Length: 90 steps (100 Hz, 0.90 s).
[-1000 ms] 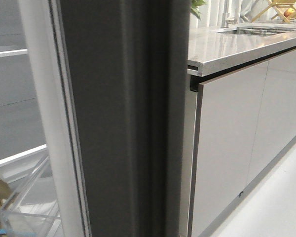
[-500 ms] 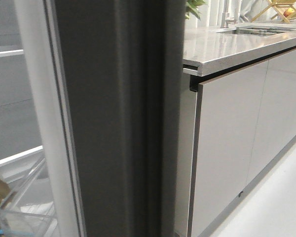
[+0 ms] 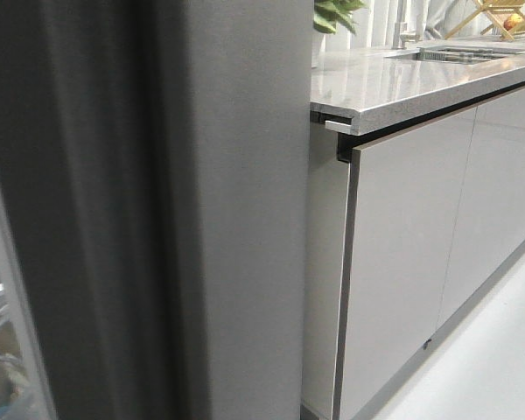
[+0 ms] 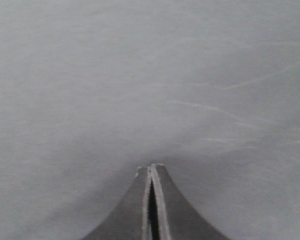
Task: Close fridge door
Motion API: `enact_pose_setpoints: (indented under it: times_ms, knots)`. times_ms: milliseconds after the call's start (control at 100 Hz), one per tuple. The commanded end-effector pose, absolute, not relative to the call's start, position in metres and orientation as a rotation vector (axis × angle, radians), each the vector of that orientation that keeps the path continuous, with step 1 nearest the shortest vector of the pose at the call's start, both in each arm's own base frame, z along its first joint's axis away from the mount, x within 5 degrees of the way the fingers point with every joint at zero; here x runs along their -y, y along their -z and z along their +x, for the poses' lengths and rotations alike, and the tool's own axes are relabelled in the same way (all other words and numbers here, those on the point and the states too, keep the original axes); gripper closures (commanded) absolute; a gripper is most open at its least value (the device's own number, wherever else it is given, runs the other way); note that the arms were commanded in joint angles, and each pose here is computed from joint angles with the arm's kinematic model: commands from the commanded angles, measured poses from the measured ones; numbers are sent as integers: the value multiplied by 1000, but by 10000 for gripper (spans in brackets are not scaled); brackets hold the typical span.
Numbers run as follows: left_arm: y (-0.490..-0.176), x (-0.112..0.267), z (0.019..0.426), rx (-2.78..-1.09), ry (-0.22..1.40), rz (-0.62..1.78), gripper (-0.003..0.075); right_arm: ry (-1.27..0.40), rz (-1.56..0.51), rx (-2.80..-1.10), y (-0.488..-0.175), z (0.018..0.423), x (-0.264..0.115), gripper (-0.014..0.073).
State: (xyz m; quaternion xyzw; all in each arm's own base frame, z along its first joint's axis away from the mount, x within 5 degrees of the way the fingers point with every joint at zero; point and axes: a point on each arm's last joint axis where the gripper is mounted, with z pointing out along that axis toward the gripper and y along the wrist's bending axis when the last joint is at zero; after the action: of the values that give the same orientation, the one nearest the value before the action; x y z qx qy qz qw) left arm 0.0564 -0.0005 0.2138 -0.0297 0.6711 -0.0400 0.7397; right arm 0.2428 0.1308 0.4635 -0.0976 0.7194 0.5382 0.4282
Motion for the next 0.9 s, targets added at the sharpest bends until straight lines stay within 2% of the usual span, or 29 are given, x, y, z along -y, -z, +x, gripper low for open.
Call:
enact_pose_setpoints:
  times_ms: [0, 240, 550, 890]
  knots:
    - [-210, 1, 59, -1443, 101, -61, 741, -1380, -229, -1713, -481, 238, -129, 671]
    - [-210, 1, 59, -1443, 101, -61, 741, -1386, -222, -1743, -472, 248, -136, 671]
    - [-210, 1, 59, -1443, 101, -61, 741, -1179, -224, -1776, -461, 262, -135, 671]
    - [-210, 1, 59, -1443, 101, -61, 741, -935, -240, -1675, -464, 262, -154, 671]
